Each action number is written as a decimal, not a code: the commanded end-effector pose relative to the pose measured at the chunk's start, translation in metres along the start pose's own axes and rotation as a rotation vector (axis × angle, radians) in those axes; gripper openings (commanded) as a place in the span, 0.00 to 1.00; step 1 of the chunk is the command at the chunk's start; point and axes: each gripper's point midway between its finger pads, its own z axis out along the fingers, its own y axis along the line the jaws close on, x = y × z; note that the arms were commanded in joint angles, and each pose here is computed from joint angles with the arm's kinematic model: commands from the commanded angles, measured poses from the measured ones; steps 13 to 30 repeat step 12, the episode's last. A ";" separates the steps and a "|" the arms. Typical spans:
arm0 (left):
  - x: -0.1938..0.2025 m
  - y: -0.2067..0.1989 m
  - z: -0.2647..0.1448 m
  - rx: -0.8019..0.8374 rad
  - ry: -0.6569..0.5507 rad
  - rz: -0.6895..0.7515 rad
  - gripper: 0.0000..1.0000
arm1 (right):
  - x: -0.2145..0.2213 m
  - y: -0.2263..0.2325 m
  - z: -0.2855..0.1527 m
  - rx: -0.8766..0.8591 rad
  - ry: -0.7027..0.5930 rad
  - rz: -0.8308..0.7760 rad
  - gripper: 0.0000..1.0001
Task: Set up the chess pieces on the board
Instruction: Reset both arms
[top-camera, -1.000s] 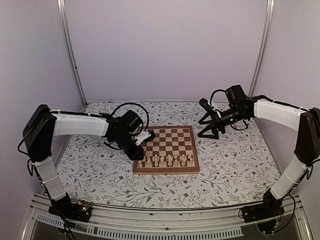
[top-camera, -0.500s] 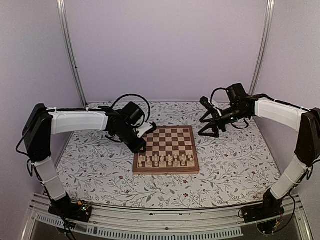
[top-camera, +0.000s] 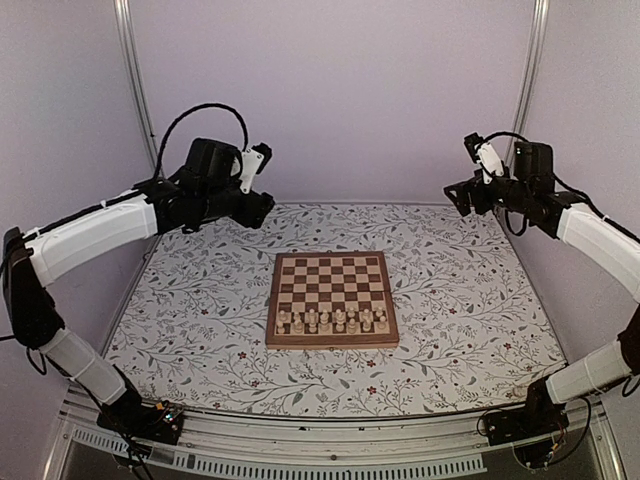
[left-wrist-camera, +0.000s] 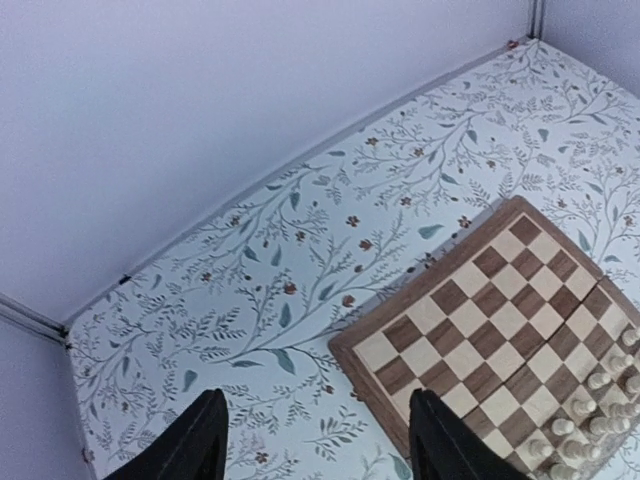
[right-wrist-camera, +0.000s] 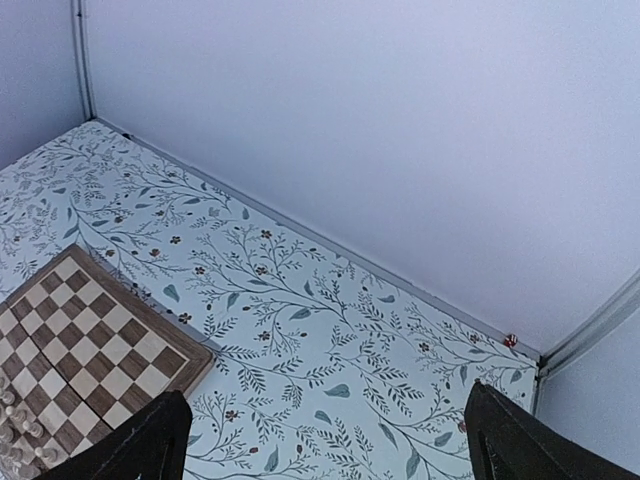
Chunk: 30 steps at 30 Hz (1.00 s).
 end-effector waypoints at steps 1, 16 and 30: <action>-0.020 0.045 -0.011 -0.152 -0.157 -0.121 0.83 | 0.017 -0.030 -0.005 0.201 0.013 0.074 0.99; 0.015 0.067 -0.015 -0.189 -0.196 -0.191 0.93 | 0.032 -0.036 -0.024 0.275 -0.065 0.103 0.99; 0.015 0.067 -0.015 -0.189 -0.196 -0.191 0.93 | 0.032 -0.036 -0.024 0.275 -0.065 0.103 0.99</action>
